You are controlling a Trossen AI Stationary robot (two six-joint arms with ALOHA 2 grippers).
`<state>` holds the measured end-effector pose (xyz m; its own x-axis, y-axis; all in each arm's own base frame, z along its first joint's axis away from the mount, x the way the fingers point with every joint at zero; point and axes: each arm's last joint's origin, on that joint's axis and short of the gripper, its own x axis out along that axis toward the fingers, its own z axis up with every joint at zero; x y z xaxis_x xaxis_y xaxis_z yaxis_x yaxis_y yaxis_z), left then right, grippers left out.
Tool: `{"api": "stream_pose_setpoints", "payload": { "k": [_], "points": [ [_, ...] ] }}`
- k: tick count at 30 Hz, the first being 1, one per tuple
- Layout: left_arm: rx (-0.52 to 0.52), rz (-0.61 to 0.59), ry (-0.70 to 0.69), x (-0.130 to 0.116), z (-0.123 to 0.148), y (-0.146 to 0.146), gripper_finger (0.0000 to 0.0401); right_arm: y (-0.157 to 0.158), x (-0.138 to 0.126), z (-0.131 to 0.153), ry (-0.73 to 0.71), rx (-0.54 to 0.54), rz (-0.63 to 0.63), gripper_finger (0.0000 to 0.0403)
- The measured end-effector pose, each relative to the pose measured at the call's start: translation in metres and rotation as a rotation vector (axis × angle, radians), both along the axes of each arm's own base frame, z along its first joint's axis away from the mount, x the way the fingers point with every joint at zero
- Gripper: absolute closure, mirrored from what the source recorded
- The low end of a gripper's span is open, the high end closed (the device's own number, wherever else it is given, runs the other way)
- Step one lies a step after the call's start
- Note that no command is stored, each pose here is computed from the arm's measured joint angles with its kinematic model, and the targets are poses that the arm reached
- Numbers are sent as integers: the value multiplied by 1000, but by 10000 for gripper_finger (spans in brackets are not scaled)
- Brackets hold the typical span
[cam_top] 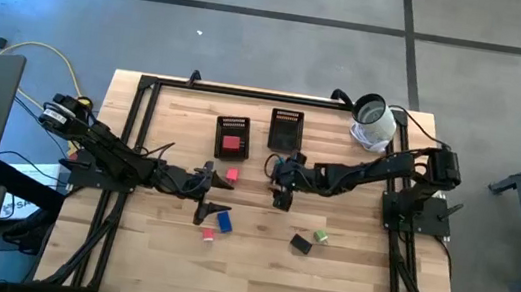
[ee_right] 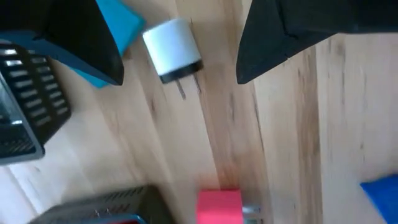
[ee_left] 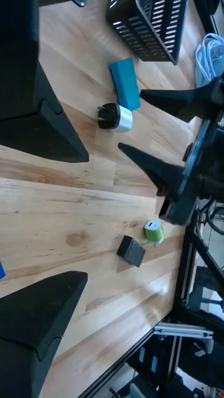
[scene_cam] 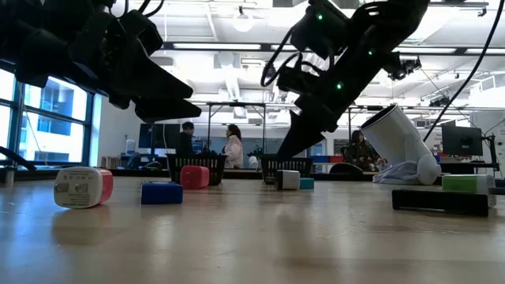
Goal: Pick & Place Office items
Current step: Put the white charger adapter into the left black bin
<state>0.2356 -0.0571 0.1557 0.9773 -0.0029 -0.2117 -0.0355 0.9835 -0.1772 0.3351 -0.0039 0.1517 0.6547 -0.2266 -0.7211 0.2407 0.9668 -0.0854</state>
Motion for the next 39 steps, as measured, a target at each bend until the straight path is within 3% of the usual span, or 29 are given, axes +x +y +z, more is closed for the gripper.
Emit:
{"api": "stream_pose_setpoints", "payload": {
  "k": [13, 26, 33, 39],
  "points": [
    [8, 1, 4, 0, 0, 0, 108, -8, -3, -3, 41, 68, 24, 104],
    [12, 3, 3, 0, 0, 0, 108, -9, 2, -25, 86, 83, 28, 104],
    [98, 73, 0, 0, 0, 3, 108, -9, 2, -25, 83, 82, 28, 105],
    [172, 146, -1, 0, 1, 5, 108, -9, 2, -25, 83, 80, 30, 129]
  ]
}}
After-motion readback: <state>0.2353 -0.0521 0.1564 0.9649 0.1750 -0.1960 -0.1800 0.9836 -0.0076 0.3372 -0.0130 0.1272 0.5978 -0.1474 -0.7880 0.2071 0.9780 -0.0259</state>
